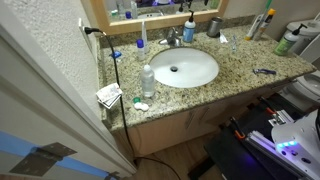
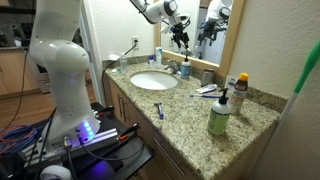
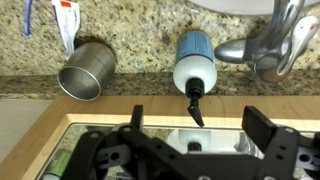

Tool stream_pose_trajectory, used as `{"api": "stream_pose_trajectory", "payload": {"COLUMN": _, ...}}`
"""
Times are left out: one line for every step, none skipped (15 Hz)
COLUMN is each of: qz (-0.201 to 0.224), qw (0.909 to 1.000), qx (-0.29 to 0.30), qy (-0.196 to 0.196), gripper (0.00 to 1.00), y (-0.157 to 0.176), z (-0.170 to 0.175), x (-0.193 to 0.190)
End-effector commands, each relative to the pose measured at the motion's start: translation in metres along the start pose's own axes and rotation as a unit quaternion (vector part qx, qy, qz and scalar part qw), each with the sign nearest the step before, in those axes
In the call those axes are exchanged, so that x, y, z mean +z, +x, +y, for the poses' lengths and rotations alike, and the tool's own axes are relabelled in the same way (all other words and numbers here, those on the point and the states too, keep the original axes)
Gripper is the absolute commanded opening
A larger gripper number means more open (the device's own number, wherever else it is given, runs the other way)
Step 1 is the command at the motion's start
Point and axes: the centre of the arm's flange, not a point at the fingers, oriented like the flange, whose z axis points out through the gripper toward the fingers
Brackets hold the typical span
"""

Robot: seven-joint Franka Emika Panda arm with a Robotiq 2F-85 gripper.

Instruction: Pick up the soap bottle and move to forward.

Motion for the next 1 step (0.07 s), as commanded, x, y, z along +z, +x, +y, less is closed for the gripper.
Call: {"api": "stream_pose_trajectory", "payload": {"qz": -0.007, "qw": 0.9999, "qx": -0.009, "qy": -0.004, "gripper": 1.0, "y": -0.0056, "z": 0.0033, "x": -0.0086}}
